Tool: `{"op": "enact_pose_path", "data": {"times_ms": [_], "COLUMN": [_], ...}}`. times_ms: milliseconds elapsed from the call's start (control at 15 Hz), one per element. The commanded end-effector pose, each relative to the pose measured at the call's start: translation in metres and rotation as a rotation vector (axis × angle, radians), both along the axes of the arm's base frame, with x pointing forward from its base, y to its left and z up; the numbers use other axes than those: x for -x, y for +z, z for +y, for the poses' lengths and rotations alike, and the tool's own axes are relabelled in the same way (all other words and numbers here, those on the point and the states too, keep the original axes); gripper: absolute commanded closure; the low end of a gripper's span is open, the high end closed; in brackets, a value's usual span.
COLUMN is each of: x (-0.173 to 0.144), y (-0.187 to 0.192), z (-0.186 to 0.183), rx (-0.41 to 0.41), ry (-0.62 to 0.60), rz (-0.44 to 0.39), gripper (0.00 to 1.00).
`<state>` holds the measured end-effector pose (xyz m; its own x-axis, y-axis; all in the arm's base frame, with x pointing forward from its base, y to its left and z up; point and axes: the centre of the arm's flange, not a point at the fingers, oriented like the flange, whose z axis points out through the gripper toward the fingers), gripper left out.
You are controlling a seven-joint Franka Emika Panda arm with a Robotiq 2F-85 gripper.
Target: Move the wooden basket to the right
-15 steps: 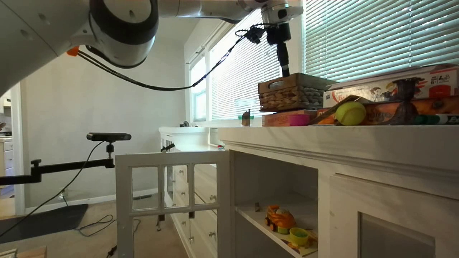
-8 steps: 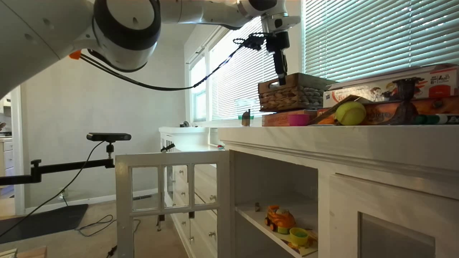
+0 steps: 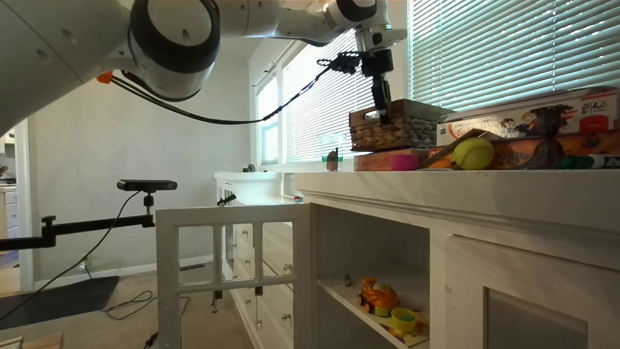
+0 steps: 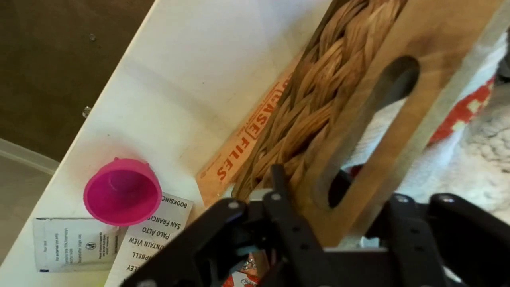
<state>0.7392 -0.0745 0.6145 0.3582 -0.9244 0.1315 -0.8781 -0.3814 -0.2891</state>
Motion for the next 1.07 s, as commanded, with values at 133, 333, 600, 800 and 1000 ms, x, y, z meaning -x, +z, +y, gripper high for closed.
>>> {"op": "enact_pose_path", "data": {"times_ms": [133,333,600,800,1000], "x": [0.003,0.012,0.013,0.015,0.026], "y": [0.005,0.012,0.012,0.013,0.019], "z": [0.002,-0.001,-0.004,-0.006,-0.010], "rx": [0.018,0.023,0.028,0.022,0.008], "ry": [-0.043,-0.043,-0.053,-0.060,-0.072], "rz": [-0.040,-0.089,-0.099,-0.101,-0.117], "gripper": [0.94,0.94,0.95,0.96,0.96]}}
